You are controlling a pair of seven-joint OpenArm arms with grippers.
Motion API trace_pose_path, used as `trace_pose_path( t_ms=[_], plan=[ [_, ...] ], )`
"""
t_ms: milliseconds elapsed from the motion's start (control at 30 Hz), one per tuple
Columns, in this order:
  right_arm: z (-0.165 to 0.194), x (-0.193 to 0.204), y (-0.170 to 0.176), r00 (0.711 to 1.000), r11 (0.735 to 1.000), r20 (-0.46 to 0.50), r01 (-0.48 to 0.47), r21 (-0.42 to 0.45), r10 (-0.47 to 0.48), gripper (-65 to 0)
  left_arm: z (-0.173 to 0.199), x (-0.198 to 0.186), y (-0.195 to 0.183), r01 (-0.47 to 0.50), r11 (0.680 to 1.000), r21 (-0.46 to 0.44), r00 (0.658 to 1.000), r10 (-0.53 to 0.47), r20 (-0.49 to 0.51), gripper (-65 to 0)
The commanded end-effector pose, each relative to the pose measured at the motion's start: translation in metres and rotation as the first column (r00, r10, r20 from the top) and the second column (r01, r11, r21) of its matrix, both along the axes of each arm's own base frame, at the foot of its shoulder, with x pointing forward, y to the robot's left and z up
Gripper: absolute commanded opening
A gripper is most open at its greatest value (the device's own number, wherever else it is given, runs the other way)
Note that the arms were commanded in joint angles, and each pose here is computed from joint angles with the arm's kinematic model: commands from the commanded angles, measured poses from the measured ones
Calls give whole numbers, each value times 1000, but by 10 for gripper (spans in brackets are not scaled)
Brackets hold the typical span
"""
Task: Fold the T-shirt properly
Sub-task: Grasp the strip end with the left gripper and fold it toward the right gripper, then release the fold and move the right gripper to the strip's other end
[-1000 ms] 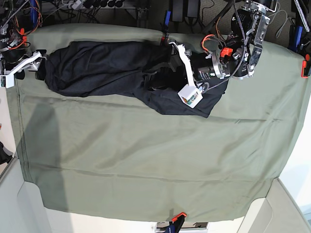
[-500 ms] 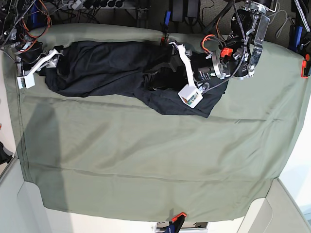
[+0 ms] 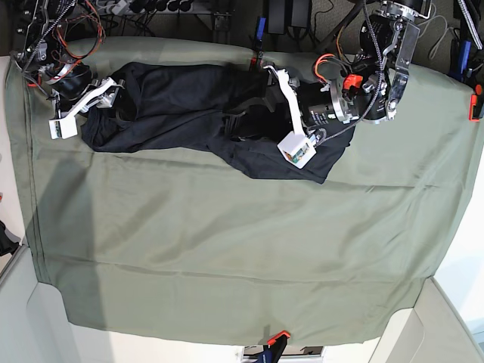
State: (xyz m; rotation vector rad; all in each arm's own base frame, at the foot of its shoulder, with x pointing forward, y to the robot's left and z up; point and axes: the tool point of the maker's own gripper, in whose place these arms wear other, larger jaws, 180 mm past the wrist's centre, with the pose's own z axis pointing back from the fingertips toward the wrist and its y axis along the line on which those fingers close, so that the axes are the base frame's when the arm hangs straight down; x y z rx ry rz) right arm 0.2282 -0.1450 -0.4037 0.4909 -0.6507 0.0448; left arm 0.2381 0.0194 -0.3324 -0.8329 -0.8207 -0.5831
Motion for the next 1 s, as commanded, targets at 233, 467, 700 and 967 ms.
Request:
trace_pose_path(
  t_ms=[233, 467, 700, 967],
  plan=[
    [5, 8, -4, 999, 999, 54, 8, -33, -7, -357, 34, 26, 28, -106, 989, -106, 993, 112, 49, -259],
    [12, 28, -16, 993, 993, 117, 20, -117, -6, -650, 32, 25, 32, -108, 990, -91, 993, 112, 40, -259],
    [30, 55, -41, 983, 976, 182, 31, -217, 9, -650, 38, 39, 60, -188, 979, -75, 979, 193, 68, -259],
    [53, 70, -85, 974, 947, 227, 69, -314, 4, -650, 37, 43, 89, -242, 970, -22, 967, 243, 76, -259]
  ],
)
